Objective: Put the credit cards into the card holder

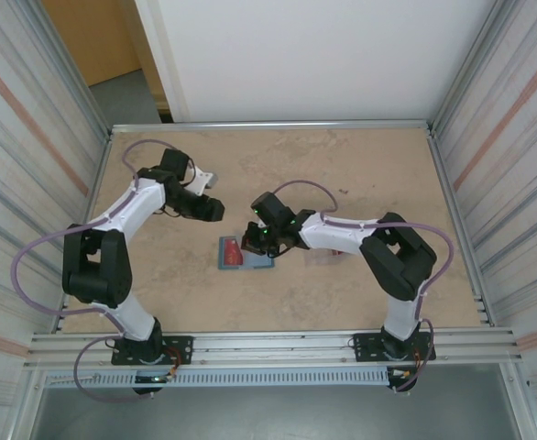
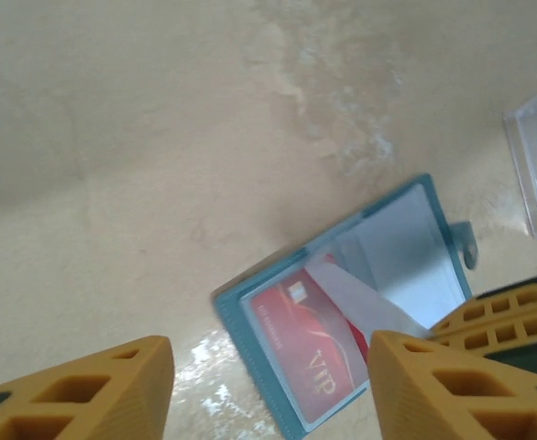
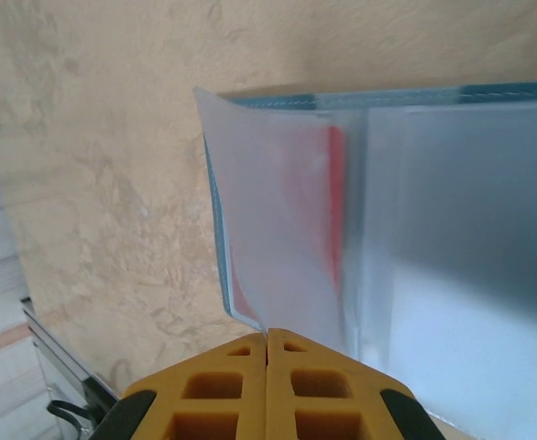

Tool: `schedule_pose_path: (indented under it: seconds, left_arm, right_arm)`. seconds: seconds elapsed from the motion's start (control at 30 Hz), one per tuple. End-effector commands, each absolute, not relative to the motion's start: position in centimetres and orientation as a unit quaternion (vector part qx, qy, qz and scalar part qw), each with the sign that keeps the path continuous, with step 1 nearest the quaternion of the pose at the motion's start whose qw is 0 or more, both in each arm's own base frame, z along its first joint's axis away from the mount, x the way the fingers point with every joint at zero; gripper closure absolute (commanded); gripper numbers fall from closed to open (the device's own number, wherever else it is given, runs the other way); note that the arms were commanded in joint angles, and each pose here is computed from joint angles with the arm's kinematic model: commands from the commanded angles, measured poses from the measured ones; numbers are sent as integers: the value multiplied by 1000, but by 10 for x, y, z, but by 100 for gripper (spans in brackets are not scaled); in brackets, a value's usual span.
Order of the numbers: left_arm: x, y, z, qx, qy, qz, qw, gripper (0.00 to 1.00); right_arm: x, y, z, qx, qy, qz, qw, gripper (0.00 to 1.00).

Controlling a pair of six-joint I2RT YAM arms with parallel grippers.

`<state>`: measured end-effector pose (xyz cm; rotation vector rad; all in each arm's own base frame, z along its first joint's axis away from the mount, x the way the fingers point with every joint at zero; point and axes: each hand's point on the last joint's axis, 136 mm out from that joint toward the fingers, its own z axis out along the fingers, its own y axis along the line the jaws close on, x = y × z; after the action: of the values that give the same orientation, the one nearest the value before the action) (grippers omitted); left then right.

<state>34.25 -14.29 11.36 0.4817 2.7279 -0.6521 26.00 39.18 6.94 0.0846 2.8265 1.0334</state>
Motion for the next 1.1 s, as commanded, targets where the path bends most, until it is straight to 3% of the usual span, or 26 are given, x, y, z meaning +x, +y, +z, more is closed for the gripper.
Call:
schedule_pose_path:
  seconds: [0.0, 0.23, 0.53, 0.63, 0.9, 1.07]
  left_arm:
    - [337, -136, 119, 162, 948, -228, 154, 39]
    - [337, -123, 115, 164, 951, -208, 160, 36]
    - [335, -118, 109, 177, 952, -198, 155, 38]
    - [334, -115, 108, 186, 953, -184, 153, 45]
    - [324, -129, 105, 236, 944, -177, 148, 78]
    - [320, -150, 113, 279, 931, -175, 158, 82]
  right_arm:
    - [248, 400, 60, -30, 950, 307, 50, 98]
    - [251, 424, 49, -51, 946, 318, 28, 75]
    - [254, 435, 29, -54, 947, 315, 3, 67]
    - [254, 430, 30, -49, 948, 314, 2, 66]
    - [258, 406, 88, -60, 942, 326, 61, 66]
    - [262, 363, 101, -48, 950, 294, 92, 65]
